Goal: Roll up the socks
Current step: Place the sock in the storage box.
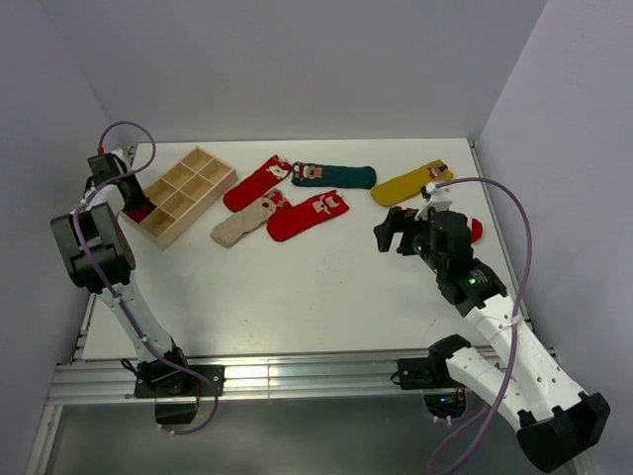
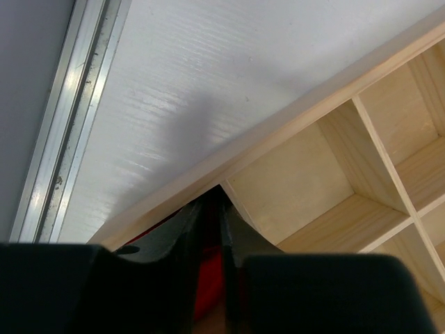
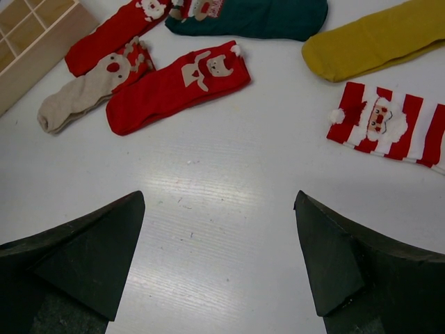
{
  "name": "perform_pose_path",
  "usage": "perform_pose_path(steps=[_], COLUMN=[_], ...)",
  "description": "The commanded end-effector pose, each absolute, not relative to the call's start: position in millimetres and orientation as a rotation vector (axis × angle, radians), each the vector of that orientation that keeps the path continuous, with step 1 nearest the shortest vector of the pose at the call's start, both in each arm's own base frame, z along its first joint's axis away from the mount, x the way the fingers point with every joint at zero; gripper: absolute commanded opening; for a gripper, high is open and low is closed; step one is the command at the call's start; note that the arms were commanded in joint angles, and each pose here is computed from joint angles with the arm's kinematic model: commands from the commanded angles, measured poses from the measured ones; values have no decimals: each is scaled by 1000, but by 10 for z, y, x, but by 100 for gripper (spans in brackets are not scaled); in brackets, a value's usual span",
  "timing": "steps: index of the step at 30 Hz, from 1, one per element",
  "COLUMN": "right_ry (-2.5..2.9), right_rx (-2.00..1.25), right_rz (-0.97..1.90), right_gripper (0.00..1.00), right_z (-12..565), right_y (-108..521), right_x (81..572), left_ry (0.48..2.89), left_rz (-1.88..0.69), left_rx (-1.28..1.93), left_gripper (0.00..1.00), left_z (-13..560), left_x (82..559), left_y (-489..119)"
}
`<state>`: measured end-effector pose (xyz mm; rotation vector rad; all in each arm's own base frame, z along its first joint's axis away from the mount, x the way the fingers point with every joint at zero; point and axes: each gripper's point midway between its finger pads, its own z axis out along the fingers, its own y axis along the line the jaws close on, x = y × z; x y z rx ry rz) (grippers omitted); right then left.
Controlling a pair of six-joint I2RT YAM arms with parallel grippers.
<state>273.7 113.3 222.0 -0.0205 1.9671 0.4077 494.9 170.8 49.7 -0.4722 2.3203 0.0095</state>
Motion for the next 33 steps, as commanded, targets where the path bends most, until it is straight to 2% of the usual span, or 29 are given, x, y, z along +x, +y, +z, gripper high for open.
perform_pose_path(steps=[1, 2, 6, 17, 24, 30, 33], right_ry=[1926, 1920, 1912, 1859, 1862, 1883, 1922], right_rx=[-25, -24, -23, -39, -59, -49, 24], right_rz=[408, 409, 413, 458, 528, 599, 577], right_gripper=[95, 95, 95, 95, 95, 95, 93], right_z=[2296, 2315, 2343, 2541, 2600, 2616, 2547], right_y=[1118, 1114, 1111, 1138, 1237, 1346, 1313], right_x=[2743, 2744, 2723, 2644, 2595, 2604, 2681], left_ry=[2453, 2435, 2339, 2149, 1990, 1966, 1993], left_rz=[-10, -2, 53, 27, -160, -317, -424], left_rx=[-522, -523, -511, -501, -490, -478, -483], left_gripper=[25, 33, 45, 57, 67, 80, 87], left_z=[218, 297, 788, 1709, 2322, 2469, 2287], left_x=[4668, 4687, 4763, 4757, 4677, 4398, 4116], left_y=[1637, 1652, 1730, 1576, 922, 96, -274])
